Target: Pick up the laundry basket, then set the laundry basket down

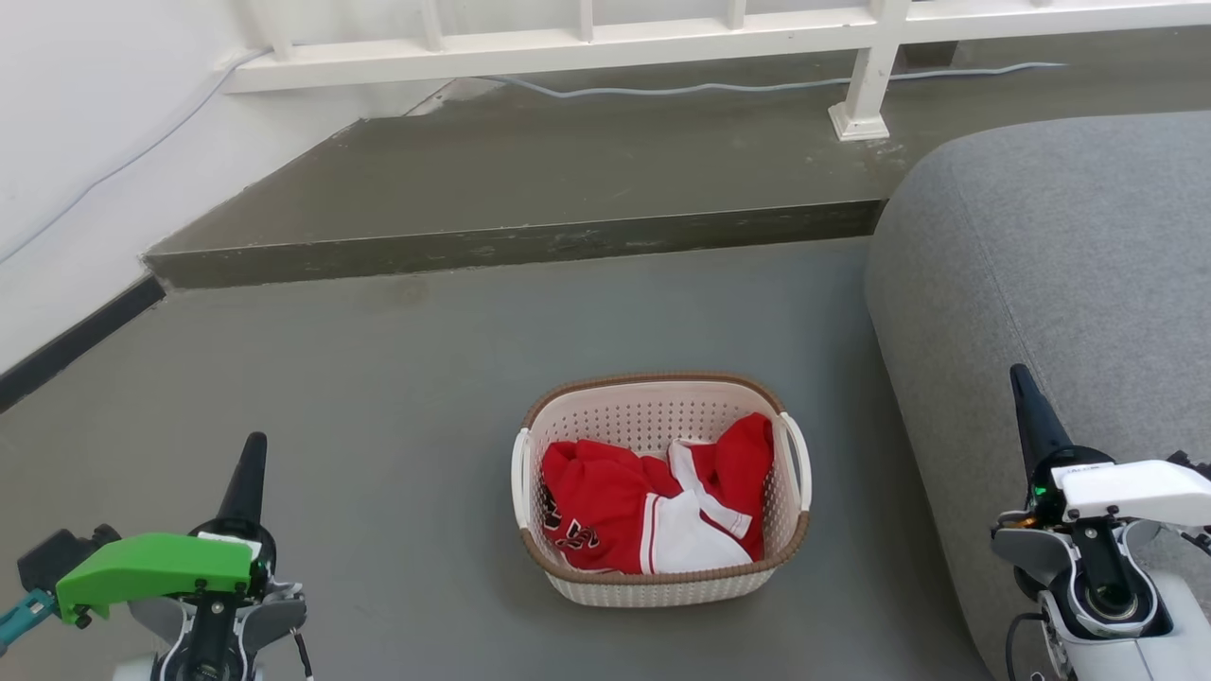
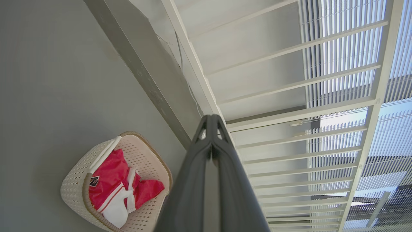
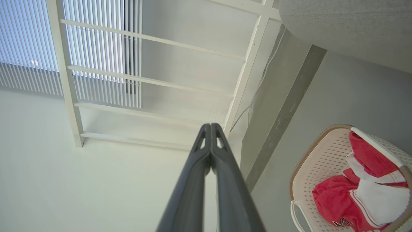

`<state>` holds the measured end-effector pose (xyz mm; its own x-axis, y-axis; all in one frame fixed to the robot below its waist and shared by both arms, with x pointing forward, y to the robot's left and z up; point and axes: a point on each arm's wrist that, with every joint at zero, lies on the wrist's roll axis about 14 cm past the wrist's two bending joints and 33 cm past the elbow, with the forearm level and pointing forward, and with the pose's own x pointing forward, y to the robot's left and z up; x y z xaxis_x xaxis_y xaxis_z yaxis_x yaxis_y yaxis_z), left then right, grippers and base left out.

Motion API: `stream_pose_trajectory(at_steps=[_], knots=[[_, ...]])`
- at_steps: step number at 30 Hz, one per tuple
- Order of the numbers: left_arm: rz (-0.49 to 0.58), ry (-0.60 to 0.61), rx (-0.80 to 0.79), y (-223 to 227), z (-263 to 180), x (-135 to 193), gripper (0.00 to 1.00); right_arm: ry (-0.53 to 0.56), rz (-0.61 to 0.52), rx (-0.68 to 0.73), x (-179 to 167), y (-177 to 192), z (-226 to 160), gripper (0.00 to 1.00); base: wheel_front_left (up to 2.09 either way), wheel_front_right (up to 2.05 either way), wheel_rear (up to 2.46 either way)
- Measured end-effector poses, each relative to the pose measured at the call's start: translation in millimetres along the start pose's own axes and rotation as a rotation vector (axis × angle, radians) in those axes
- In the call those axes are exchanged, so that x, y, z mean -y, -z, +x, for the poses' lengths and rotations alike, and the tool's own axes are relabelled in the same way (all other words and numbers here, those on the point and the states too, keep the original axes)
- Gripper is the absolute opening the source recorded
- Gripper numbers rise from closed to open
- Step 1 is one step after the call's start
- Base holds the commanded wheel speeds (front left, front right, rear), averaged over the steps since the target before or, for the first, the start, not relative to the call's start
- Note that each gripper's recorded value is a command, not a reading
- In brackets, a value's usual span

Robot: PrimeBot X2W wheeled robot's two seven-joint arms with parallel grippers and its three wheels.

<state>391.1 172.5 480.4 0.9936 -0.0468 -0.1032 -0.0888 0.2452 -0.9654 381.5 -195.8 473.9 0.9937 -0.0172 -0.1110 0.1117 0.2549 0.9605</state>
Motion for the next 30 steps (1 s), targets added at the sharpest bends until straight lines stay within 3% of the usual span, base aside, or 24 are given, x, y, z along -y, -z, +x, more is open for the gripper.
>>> stream_pose_trajectory(at_steps=[22, 30], knots=[[-0.245, 0.041, 0.024, -15.6, -7.0, 5.1, 0.0, -0.039, 0.265, 0.016, -9.5, -11.5, -0.1, 0.0, 0.0, 0.0, 0.0], [-0.256, 0.039, 0.026, -16.0, -7.6, 4.3, 0.0, -0.04, 0.27, 0.018, -9.9, -12.1, -0.1, 0.0, 0.0, 0.0, 0.0]])
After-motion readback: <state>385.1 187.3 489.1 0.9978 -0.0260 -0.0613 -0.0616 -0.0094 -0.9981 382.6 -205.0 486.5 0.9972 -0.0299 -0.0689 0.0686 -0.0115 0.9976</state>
